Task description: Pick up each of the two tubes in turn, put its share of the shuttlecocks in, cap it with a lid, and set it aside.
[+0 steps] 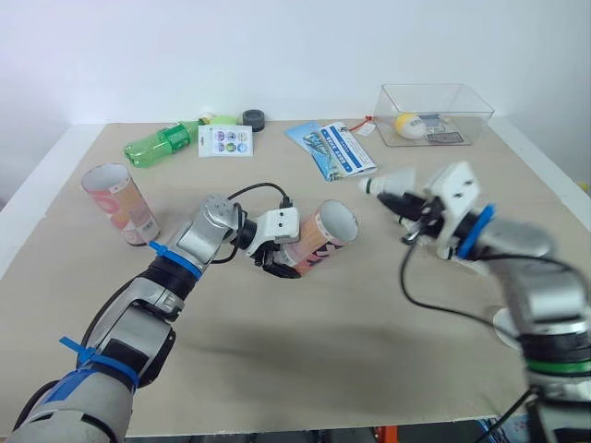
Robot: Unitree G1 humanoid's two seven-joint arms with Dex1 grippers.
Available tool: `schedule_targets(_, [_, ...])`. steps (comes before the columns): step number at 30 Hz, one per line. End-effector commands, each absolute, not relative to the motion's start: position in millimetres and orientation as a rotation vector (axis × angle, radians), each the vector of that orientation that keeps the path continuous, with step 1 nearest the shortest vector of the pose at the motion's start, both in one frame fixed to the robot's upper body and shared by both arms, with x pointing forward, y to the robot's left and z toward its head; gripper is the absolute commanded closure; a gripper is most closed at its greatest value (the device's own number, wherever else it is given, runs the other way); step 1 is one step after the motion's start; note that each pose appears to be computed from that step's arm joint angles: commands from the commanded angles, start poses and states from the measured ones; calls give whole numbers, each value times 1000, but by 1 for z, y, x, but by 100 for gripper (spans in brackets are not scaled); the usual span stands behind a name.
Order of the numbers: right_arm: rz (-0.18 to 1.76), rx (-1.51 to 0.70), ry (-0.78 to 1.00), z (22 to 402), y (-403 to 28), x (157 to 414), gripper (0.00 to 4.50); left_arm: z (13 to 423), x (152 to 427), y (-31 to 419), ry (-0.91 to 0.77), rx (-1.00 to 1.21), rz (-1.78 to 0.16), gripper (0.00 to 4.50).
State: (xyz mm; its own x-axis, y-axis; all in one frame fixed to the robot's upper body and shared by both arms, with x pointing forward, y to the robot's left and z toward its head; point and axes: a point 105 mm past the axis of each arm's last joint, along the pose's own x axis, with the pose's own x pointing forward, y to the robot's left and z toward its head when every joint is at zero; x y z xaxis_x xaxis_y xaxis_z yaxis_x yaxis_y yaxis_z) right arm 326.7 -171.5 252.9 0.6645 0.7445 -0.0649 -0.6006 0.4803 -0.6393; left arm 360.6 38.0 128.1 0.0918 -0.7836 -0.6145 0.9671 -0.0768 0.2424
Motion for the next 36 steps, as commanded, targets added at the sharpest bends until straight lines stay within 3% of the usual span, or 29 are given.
schedule_targets(1, [1039,-889,-376,286,-154,296,444,119,363,44,373,752,-1477,121])
schedule_targets(7, [1179,-1131,-353,275,-141,290,444,119,361,39,369,738,-1487,121])
schedule_targets(18, [1268,-1250,-339,247,-124,298,444,126,356,33,356,714,-1505,121])
schedule_targets(21, [1294,-1215,-363,250,-118,296,360,126,356,33,356,713,-1503,121])
schedule_targets(28, [1246,-934,-383,286,-133,287,6,124,357,34,361,717,-1494,121])
schedule_targets(32, [1019,-457,-299,312,-183,295,2,123,358,35,360,722,-1490,121])
schedule_targets(36, [734,-271,-168,273,-247,298,2,122,358,34,356,731,-1494,121])
